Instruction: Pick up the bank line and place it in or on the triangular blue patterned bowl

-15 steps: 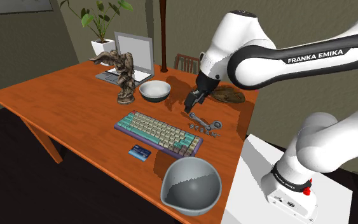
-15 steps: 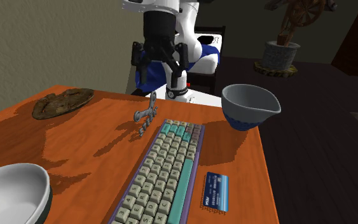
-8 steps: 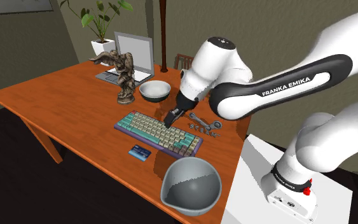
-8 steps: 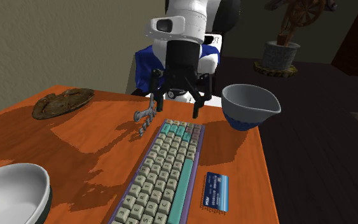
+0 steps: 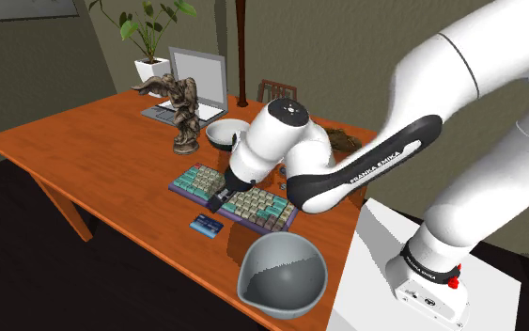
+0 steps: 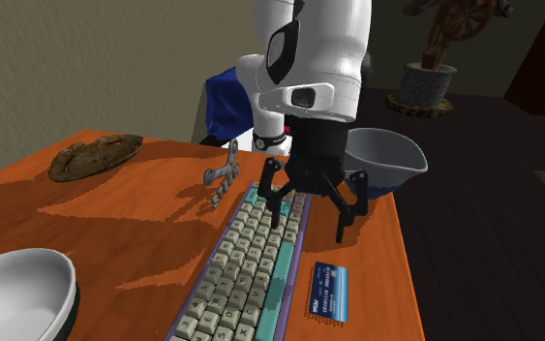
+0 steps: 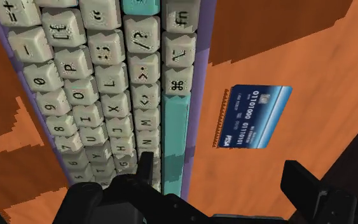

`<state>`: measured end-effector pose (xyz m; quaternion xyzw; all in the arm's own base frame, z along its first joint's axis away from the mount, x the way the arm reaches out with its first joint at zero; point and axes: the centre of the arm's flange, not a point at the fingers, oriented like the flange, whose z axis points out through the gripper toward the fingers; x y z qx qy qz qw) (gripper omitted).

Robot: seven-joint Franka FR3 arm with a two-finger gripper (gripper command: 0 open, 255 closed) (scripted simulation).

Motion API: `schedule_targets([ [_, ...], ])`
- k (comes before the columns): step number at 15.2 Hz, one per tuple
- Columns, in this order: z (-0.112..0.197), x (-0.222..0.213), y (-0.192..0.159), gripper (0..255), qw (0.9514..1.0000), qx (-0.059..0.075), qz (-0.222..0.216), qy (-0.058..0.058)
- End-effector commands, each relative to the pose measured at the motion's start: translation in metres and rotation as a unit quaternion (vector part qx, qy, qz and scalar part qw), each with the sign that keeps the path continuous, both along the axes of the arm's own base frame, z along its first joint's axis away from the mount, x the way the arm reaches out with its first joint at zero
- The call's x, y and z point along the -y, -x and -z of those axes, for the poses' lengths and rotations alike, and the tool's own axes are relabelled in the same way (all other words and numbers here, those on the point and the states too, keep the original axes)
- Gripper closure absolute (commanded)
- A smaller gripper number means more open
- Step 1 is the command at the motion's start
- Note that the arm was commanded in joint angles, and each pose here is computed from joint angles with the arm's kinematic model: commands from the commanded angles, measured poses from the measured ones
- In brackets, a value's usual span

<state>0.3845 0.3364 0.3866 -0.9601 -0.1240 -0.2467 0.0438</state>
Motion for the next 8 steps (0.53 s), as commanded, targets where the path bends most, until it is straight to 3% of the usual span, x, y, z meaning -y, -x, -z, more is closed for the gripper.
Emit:
schedule_targets([
  [1, 0.015, -0.019, -0.002, 0, 0.9998, 0.018, -0.012, 0.002],
  [4, 0.035, -0.050, -0.010, 0, 0.9989, 0.040, -0.025, 0.002],
  [8, 0.049, -0.054, -0.019, 0, 0.9988, 0.041, -0.025, 0.002],
])
